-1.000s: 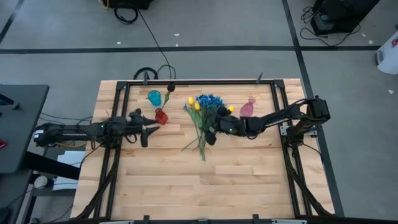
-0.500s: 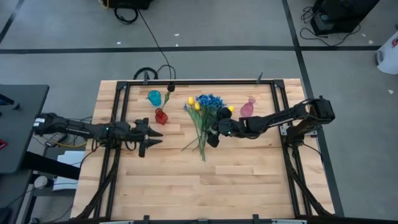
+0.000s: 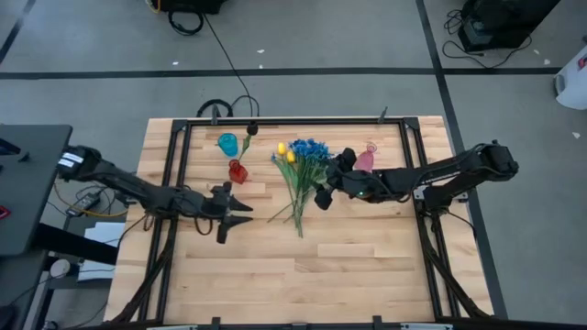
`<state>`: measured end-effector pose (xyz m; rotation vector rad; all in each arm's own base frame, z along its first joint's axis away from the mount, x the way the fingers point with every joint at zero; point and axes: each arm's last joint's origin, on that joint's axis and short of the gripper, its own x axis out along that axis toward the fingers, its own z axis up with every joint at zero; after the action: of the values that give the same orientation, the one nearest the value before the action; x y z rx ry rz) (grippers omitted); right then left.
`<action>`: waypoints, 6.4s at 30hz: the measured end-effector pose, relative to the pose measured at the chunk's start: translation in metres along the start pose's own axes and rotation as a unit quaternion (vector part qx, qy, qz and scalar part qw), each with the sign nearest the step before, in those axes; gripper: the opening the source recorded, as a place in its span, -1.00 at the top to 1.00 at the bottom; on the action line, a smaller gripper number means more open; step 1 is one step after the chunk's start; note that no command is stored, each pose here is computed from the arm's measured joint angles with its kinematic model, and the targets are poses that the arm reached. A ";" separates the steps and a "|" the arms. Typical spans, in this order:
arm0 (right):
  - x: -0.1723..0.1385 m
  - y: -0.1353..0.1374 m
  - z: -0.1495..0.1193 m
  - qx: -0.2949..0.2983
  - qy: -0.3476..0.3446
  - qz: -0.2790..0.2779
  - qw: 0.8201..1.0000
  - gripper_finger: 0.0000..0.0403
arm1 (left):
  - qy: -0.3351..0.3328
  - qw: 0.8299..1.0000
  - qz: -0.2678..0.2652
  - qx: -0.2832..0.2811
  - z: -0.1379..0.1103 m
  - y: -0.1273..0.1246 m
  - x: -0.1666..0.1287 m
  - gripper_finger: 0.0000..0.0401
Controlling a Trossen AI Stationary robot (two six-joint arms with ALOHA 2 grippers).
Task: Sort flowers into vase by color
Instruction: Put the black flower into the red vase
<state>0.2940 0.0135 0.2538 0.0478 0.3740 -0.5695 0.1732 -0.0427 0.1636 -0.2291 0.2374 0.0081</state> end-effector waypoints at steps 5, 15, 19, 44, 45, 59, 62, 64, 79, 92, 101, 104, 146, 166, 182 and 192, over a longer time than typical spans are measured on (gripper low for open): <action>0.003 0.001 -0.007 -0.022 0.007 0.005 1.000 -0.72 | 0.025 0.999 0.029 -0.010 0.004 -0.008 0.029 0.24; -0.017 -0.021 -0.031 0.000 -0.128 0.004 0.992 -0.72 | 0.035 0.994 0.101 -0.001 0.025 -0.014 0.103 0.24; -0.025 -0.027 -0.043 0.007 -0.186 0.009 0.982 -0.72 | 0.062 0.988 0.143 -0.002 0.033 -0.001 0.132 0.24; -0.036 -0.035 -0.045 -0.033 -0.206 -0.035 0.977 -0.72 | 0.166 0.953 0.230 0.110 0.016 0.056 0.226 0.32; -0.036 -0.035 -0.045 -0.033 -0.205 -0.036 0.977 -0.72 | 0.167 0.952 0.230 0.113 0.015 0.057 0.227 0.35; -0.036 -0.035 -0.045 -0.035 -0.206 -0.036 0.977 -0.72 | 0.175 0.945 0.246 0.124 0.015 0.059 0.225 0.94; -0.036 -0.035 -0.045 -0.035 -0.206 -0.036 0.977 -0.72 | 0.175 0.946 0.244 0.124 0.021 0.056 0.222 0.95; -0.036 -0.035 -0.045 -0.034 -0.205 -0.037 0.977 -0.72 | 0.163 0.949 0.240 0.123 0.032 0.052 0.217 0.97; -0.055 -0.026 -0.045 -0.035 -0.201 -0.089 0.975 -0.72 | 0.176 0.980 0.054 0.080 0.047 0.029 0.171 0.97; -0.054 -0.025 -0.044 -0.028 -0.207 -0.065 0.976 -0.72 | 0.213 0.971 0.000 0.106 0.007 0.020 0.183 0.68; -0.054 -0.025 -0.044 -0.029 -0.207 -0.065 0.976 -0.72 | 0.255 0.961 0.015 0.108 0.020 0.015 0.190 0.12; -0.054 -0.025 -0.044 -0.029 -0.207 -0.065 0.976 -0.72 | 0.299 0.947 0.030 0.115 0.034 0.010 0.194 0.10; -0.084 -0.007 -0.037 -0.034 -0.257 -0.054 0.964 -0.72 | 0.266 0.936 0.094 0.209 0.108 -0.003 0.181 0.98; -0.089 -0.001 -0.039 -0.025 -0.263 -0.017 0.964 -0.72 | -0.051 0.965 0.153 0.206 0.206 0.012 0.014 0.97; -0.068 -0.014 -0.037 0.004 -0.261 0.020 0.965 -0.72 | -0.244 0.930 0.199 0.188 0.167 0.061 -0.063 0.97; -0.062 -0.017 -0.037 0.004 -0.255 0.032 0.966 -0.72 | -0.270 0.921 0.234 0.157 0.140 0.109 -0.065 0.97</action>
<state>0.2246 0.0363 0.2422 -0.0788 -0.1313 -0.4979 0.1385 0.0968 0.2873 0.1592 -0.2636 0.5003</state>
